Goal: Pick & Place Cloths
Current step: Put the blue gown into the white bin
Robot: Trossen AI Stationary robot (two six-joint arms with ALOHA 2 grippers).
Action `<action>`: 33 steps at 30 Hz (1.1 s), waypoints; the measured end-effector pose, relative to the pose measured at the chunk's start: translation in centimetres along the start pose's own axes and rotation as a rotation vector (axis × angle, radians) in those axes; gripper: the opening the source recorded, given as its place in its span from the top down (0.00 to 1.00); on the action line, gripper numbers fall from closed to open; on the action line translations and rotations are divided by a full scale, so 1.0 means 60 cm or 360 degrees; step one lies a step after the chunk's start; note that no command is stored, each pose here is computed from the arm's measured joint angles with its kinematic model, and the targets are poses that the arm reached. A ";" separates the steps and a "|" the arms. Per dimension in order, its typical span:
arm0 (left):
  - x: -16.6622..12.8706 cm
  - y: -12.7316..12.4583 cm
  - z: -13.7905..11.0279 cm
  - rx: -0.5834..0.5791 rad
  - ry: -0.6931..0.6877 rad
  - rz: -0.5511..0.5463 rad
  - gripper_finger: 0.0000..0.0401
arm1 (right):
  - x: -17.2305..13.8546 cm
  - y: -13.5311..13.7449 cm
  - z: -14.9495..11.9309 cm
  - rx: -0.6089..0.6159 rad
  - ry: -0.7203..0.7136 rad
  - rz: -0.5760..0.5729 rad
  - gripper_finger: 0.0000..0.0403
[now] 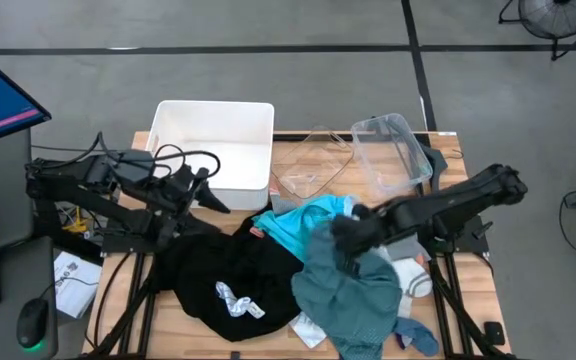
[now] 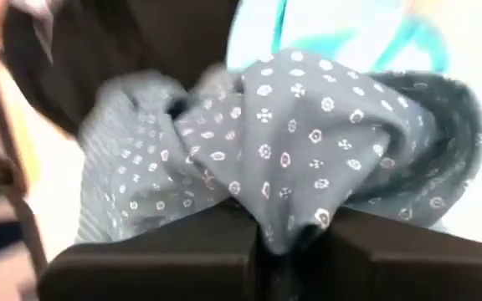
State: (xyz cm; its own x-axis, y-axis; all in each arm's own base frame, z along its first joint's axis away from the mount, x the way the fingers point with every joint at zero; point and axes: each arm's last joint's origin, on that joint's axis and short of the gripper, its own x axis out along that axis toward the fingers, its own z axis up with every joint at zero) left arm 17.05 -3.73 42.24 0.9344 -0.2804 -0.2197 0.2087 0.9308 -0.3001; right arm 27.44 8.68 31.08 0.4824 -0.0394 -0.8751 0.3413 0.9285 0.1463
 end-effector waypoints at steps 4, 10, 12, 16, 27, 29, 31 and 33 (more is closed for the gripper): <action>0.009 0.000 0.011 0.0121 -0.0117 0.0040 0.44 | -0.076 -0.013 0.044 0.0010 -0.0346 0.0042 0.99; 0.033 0.005 0.022 0.0250 -0.0245 0.0230 0.41 | -0.150 -0.029 0.103 -0.0030 -0.0773 0.0109 0.99; 0.048 0.010 0.019 0.0284 -0.0211 0.0284 0.39 | -0.158 -0.033 0.117 -0.0059 -0.0854 0.0108 0.99; 0.082 0.023 0.011 0.0291 -0.0125 0.0314 0.33 | -0.153 -0.037 0.145 -0.0099 -0.0973 0.0093 1.00; 0.100 0.066 0.022 0.0423 -0.0144 0.0420 0.22 | -0.121 -0.029 0.209 -0.0145 -0.1278 0.0236 1.00; 0.102 0.076 0.024 0.0412 -0.0157 0.0489 0.22 | -0.119 -0.025 0.214 -0.0149 -0.1318 0.0255 1.00; 0.102 0.083 0.025 0.0402 -0.0158 0.0524 0.22 | -0.121 -0.024 0.215 -0.0148 -0.1347 0.0270 1.00; 0.108 0.089 0.030 0.0397 -0.0199 0.0536 0.22 | -0.126 -0.022 0.219 -0.0140 -0.1401 0.0299 1.00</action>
State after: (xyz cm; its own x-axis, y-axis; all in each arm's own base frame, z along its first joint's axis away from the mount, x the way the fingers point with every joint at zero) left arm 24.76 -0.16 40.87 0.9868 0.0647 -0.1484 -0.0645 0.9979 0.0061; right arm 33.95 2.89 43.55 0.9790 -0.1191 -0.1652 0.1492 0.9716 0.1839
